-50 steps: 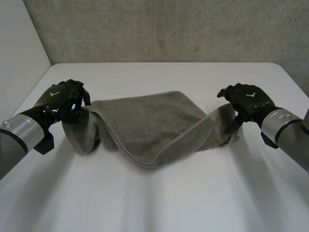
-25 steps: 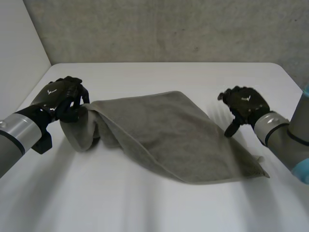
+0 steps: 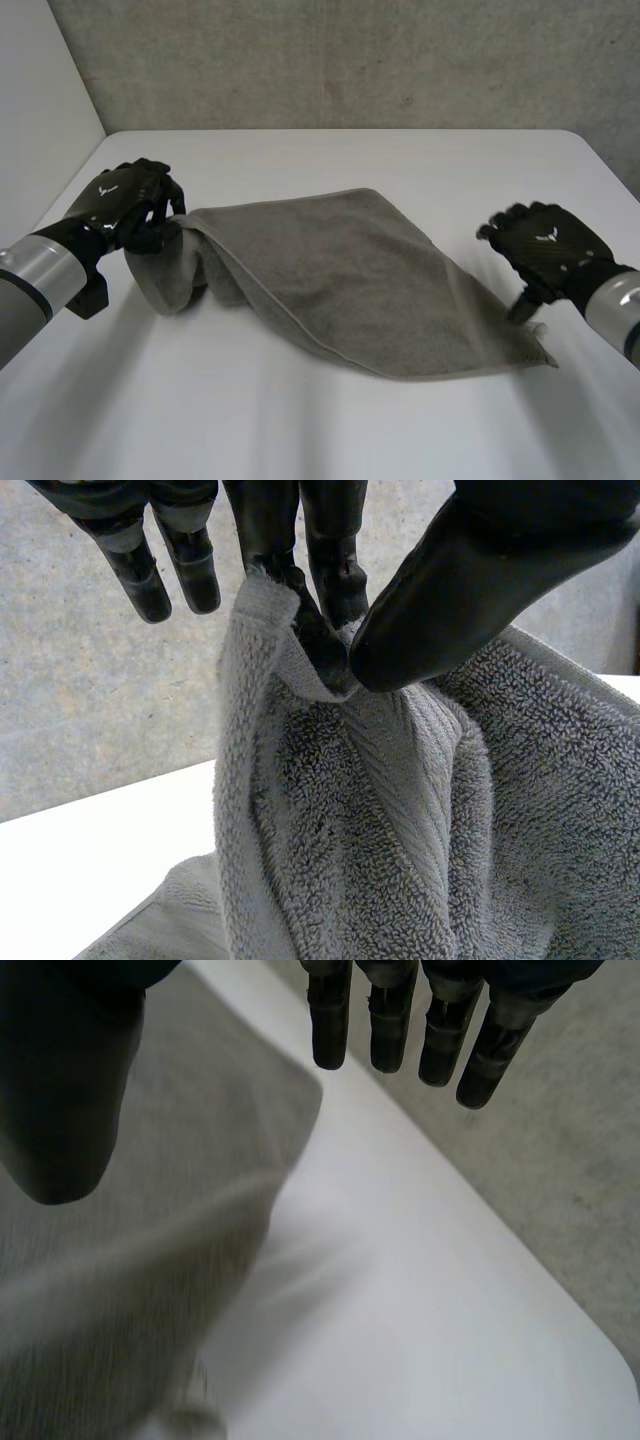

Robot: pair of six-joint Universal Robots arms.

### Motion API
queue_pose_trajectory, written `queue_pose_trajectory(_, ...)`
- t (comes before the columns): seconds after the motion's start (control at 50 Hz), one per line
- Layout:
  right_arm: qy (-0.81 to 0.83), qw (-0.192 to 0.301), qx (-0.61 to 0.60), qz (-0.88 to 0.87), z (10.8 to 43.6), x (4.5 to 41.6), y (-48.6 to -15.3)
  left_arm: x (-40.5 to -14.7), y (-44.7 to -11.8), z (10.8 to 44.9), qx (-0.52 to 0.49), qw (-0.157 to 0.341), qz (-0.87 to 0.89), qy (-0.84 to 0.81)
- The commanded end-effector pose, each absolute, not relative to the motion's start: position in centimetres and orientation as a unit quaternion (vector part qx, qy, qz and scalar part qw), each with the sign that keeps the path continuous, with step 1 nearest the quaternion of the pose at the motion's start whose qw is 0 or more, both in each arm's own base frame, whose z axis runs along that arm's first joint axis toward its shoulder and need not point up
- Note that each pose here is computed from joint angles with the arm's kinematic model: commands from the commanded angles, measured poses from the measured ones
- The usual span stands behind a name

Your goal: Fold the towel.

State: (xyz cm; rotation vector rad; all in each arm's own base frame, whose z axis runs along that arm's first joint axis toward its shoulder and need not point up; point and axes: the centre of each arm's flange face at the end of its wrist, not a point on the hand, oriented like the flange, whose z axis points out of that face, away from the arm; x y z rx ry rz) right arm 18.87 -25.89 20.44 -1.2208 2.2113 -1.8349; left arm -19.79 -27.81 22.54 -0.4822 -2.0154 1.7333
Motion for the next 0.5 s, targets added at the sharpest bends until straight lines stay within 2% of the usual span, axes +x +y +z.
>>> queue_pose_trajectory(0.02, 0.719, -0.037, -0.433, -0.543, 18.3, 15.7, -26.2, -19.8, -27.8, 22.5, -0.174, 0.218, 0.626, -0.728)
queue_pose_trajectory(0.14, 0.724, -0.043, -0.435, -0.533, 17.4, 14.6, -26.4, -19.7, -27.8, 22.5, -0.173, 0.218, 0.626, -0.729)
queue_pose_trajectory(0.36, 0.742, 0.006, -0.451, -0.496, 13.9, 13.9, -26.3, -19.8, -27.7, 22.3, -0.174, 0.219, 0.623, -0.73)
queue_pose_trajectory(0.5, 0.733, -0.001, -0.453, -0.507, 13.3, 14.0, -26.2, -19.8, -27.7, 22.3, -0.174, 0.22, 0.622, -0.731)
